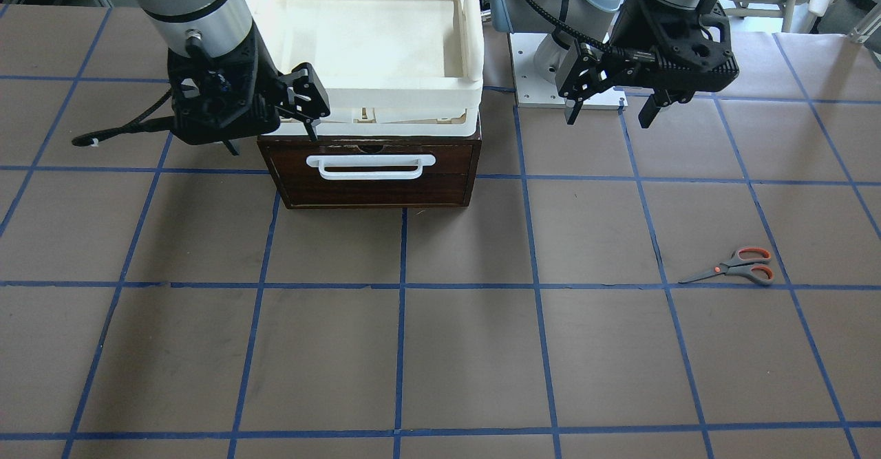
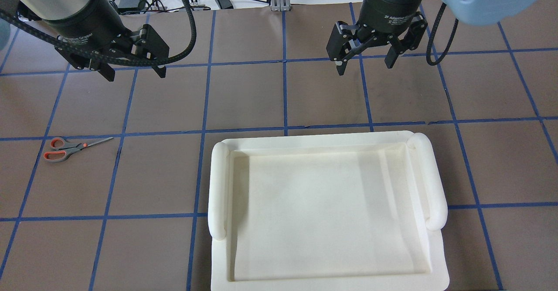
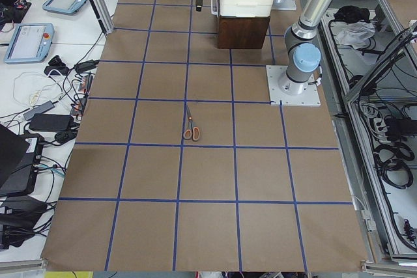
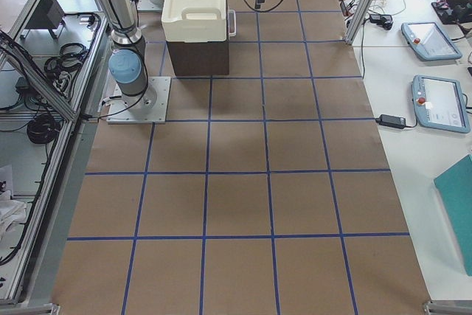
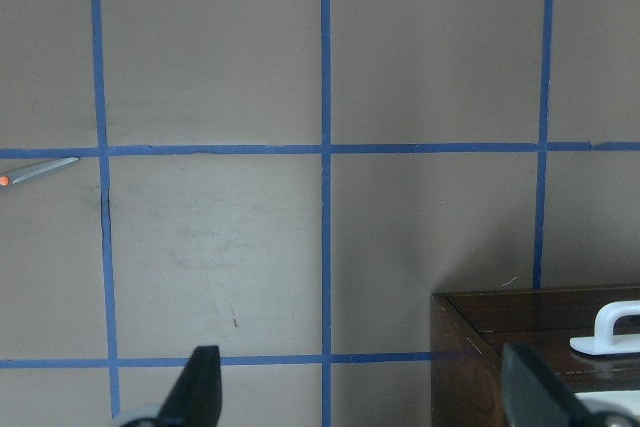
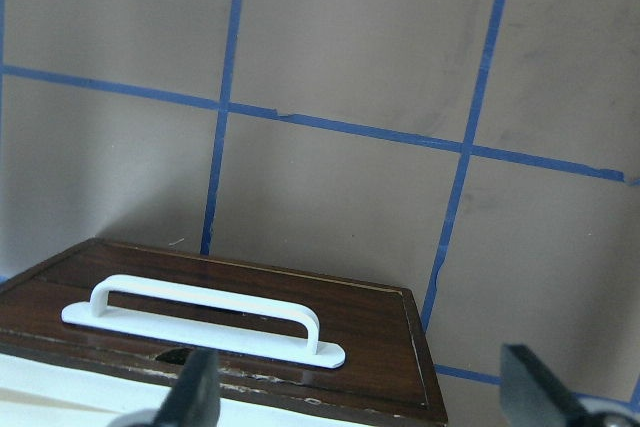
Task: Place scissors in drawer with both arms
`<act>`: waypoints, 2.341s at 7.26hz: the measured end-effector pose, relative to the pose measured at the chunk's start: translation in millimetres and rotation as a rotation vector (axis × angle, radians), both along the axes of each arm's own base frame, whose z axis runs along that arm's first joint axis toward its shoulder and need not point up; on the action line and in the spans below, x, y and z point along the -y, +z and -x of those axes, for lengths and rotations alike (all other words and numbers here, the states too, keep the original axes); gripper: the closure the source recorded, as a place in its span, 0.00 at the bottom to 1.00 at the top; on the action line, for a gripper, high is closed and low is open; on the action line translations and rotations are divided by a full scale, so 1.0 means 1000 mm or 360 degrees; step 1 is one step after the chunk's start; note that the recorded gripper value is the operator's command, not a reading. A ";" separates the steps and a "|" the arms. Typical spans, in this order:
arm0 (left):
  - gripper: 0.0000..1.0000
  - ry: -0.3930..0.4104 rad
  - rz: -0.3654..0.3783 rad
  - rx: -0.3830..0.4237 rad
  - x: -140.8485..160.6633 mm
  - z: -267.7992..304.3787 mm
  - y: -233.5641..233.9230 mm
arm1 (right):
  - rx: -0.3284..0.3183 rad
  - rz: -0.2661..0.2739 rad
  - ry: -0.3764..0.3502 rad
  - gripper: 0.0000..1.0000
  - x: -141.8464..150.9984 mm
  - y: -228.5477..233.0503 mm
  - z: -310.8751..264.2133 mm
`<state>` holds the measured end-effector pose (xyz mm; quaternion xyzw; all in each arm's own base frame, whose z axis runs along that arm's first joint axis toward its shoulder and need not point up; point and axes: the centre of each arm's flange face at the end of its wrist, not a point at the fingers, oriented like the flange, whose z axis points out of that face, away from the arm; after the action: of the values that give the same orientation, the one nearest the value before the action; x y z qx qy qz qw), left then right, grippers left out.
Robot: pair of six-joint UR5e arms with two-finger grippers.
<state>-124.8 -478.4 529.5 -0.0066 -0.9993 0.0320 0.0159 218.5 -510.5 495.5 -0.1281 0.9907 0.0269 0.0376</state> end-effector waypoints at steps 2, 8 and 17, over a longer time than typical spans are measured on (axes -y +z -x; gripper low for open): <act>0.00 -0.0227 -0.0056 0.0029 -0.001 -0.018 -0.003 | 0.0014 -0.0034 0.0323 0.00 -0.001 -0.023 -0.038; 0.00 -0.1150 -0.0168 -0.0004 0.004 -0.195 -0.108 | 0.0051 -0.0094 0.0998 0.00 -0.001 -0.117 -0.089; 0.00 -0.1876 -0.0178 0.0070 0.072 -0.345 -0.290 | 0.0154 -0.0206 0.1699 0.00 -0.013 -0.140 -0.092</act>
<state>220.4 -550.8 239.7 -0.5605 -0.8274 -0.0352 0.0106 310.1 -497.6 355.8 -0.6124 0.7812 0.0974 0.0720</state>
